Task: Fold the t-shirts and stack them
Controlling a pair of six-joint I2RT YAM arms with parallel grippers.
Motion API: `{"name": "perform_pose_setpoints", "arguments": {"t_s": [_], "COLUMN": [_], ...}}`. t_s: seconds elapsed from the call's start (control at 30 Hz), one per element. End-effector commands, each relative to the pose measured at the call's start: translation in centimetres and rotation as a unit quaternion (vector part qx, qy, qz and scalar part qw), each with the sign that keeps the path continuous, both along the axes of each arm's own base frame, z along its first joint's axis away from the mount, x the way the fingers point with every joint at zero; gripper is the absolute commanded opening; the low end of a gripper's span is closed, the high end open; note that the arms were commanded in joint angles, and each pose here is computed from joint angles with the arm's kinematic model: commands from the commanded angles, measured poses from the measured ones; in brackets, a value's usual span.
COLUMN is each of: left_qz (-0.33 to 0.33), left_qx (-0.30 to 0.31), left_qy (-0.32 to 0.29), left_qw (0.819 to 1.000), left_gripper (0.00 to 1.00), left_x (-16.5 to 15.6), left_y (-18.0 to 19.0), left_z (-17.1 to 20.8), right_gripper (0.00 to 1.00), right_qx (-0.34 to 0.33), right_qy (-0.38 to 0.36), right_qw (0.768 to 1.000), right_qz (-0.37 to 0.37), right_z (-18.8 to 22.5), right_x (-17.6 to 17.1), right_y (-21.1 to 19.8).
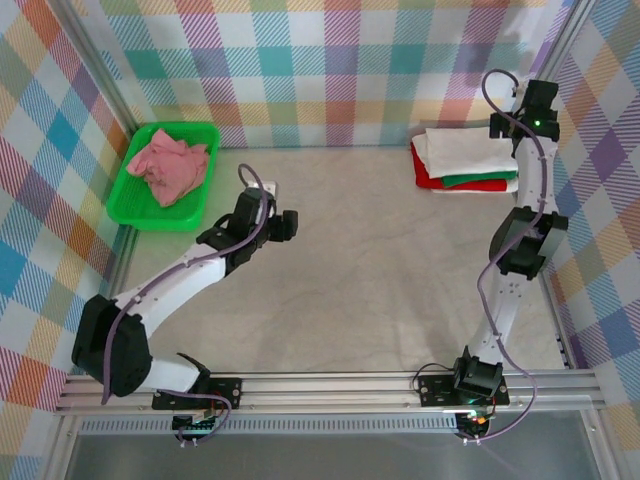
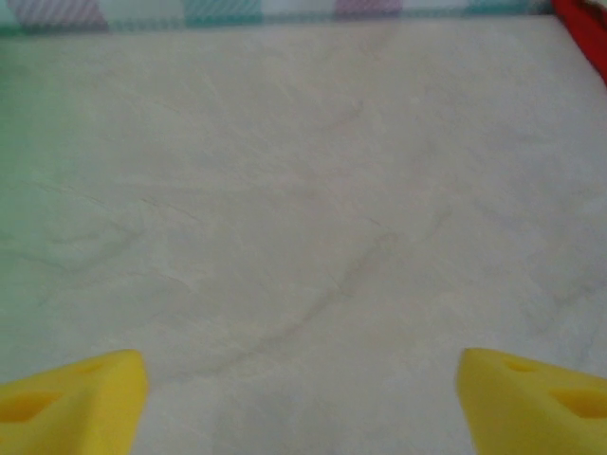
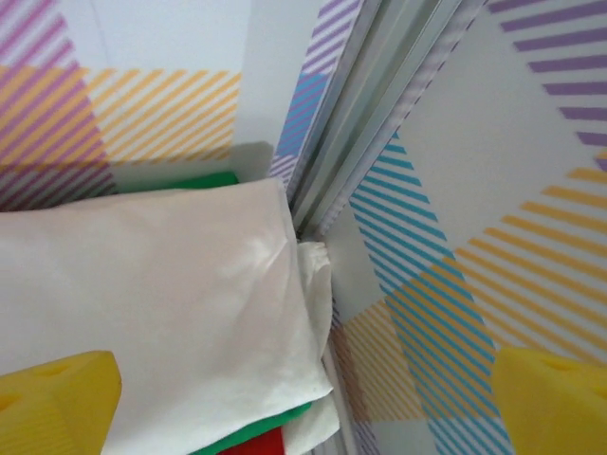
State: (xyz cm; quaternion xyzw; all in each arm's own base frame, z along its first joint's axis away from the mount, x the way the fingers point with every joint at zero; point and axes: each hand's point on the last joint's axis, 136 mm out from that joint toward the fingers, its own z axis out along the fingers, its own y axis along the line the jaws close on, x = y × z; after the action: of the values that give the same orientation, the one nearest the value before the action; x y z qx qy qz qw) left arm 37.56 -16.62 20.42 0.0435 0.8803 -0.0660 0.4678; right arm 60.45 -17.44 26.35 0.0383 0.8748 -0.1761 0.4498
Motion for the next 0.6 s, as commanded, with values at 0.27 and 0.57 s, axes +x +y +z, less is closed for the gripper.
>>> {"name": "perform_pose_setpoints", "arguments": {"t_s": [0.27,0.57], "left_qz": [0.195,0.251], "left_qx": [-0.001,0.047], "left_qy": [-0.198,-0.175], "left_qw": [0.961,0.951], "left_gripper": [1.0,1.0], "left_x": [-2.5,-3.7], "left_y": [11.6,16.5], "left_z": [5.0,0.1], "right_gripper": [1.0,1.0], "right_qx": [0.108,0.113], "right_qy": [-0.169,-0.146], "right_qw": [0.977,0.982], "right_qz": [0.071,0.039], "right_z": [5.7,-4.2], "right_x": [-12.3,-20.6], "right_y": [12.7,17.0]}}
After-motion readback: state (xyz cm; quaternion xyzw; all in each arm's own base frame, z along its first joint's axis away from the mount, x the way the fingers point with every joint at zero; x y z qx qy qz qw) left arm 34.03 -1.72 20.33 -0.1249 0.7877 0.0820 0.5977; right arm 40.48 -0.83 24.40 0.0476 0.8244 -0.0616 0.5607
